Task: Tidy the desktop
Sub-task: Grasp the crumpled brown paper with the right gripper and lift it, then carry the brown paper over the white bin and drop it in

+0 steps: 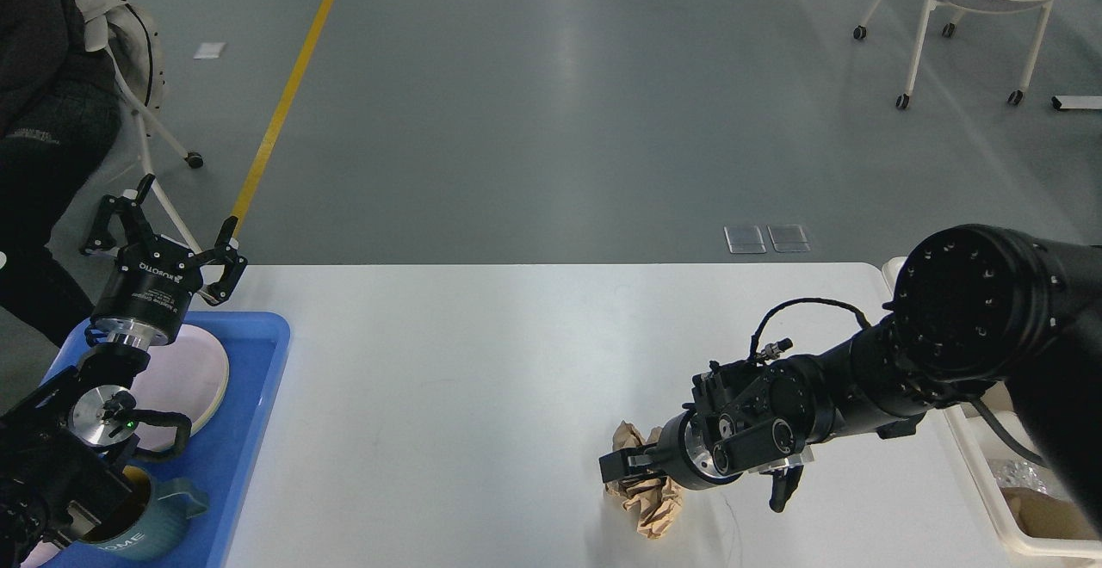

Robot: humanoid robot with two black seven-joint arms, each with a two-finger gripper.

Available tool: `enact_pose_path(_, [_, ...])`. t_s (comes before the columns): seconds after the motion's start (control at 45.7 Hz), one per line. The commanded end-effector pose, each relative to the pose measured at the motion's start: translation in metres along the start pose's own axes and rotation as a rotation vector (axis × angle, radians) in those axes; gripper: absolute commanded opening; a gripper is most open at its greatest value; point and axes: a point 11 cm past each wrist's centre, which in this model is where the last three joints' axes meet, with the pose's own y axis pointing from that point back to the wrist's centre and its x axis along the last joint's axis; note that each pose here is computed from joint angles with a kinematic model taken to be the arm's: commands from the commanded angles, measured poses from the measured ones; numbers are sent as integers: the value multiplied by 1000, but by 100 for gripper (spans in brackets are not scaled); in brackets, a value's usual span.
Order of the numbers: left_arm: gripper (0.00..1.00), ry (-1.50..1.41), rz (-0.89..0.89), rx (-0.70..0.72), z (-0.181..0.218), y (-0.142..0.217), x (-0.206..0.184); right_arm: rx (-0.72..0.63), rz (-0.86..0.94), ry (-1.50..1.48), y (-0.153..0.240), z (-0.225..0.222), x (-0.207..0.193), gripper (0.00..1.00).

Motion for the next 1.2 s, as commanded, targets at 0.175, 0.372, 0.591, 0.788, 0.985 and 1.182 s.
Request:
enact_pose_path(0.175, [100,0,0,0,0,0,0,-75,52,68,21,28,19,0])
enact_pose_path(0.372, [100,0,0,0,0,0,0,-184,104,112,103,67,67,0])
enact_pose_path(0.591, [100,0,0,0,0,0,0,-224,65,193,289,67,128,0])
enact_pose_path(0.788, [100,1,0,-1,0,0,0,-232,39,213,366,51,131,0])
enact_pose_path(0.985, [100,1,1,-1,0,0,0,-275,124,164,384,80,143,0])
enact_pose_path(1.182, [100,0,0,0,0,0,0,-523,323,86,374,245,144,0])
